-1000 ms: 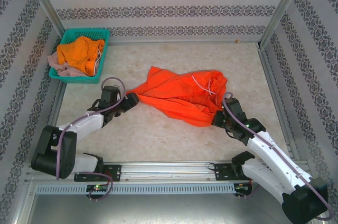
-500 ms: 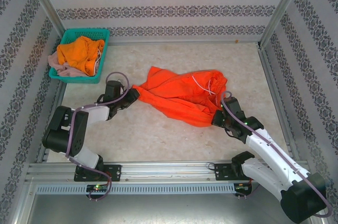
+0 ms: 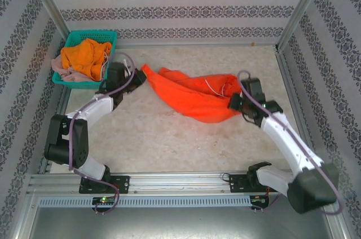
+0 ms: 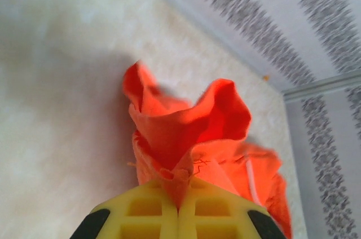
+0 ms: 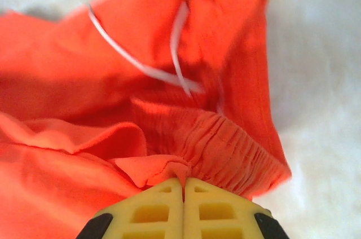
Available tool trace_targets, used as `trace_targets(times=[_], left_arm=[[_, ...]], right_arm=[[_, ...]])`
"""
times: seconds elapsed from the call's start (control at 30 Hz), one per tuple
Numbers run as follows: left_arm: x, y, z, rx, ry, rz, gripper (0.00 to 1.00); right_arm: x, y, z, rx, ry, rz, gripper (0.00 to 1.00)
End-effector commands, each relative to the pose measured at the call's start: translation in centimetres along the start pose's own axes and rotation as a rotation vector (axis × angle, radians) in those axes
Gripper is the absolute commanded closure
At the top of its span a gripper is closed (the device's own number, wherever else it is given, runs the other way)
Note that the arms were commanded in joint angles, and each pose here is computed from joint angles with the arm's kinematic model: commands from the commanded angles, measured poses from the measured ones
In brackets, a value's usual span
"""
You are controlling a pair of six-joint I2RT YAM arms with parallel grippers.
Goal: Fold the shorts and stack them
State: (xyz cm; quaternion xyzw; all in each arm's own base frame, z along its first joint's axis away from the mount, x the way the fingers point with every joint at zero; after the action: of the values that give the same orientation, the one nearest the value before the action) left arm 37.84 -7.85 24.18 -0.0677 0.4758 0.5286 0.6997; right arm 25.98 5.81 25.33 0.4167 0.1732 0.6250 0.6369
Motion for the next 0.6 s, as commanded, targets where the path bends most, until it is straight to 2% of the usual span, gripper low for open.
trace_targets(times=[0.0,0.17,0.3,0.43,0.5,0.57], left_arm=[[-2.6,0.5,5.6,-0.081,-0.081,0.007,1.0],[-8.3,1.9,14.8,-0.209,-0.134,-0.04,1.0],[-14.7,6.5,20.2,-0.324,-0.223,-0.106,1.0],[-19.2,12.2,21.4,-0.428,-0.309,-0.165,1.0],[-19.6,13.8,20.3,-0.426,-0.323,-0.192,1.0],[-18.3,14.3,18.2,-0.423,-0.326,-0.208,1.0]], right_arm=[[3.2,0.8,7.5,-0.131,0.08,0.104,1.0],[8.3,2.3,18.4,-0.272,0.13,0.27,1.0],[11.0,7.4,24.0,-0.434,0.145,0.435,1.0],[10.4,11.7,25.6,-0.573,0.169,0.5,1.0],[9.3,12.1,25.0,-0.594,0.193,0.486,1.0],[7.7,11.3,23.7,-0.606,0.202,0.469,1.0]])
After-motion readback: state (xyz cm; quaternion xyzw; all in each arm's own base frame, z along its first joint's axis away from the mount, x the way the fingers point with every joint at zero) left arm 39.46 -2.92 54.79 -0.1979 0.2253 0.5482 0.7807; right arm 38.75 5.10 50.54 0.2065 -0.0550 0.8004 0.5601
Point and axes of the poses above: each hand's point on the last joint's axis, 136 mm out from that joint toward the fingers, its own y axis back along the fingers, its own x axis along the line the jaws close on, z = x × y, the point moved 10 cm from there along y, back along the fingers, and after that the axes turned 1 degree about y, right-handed, at the moved point
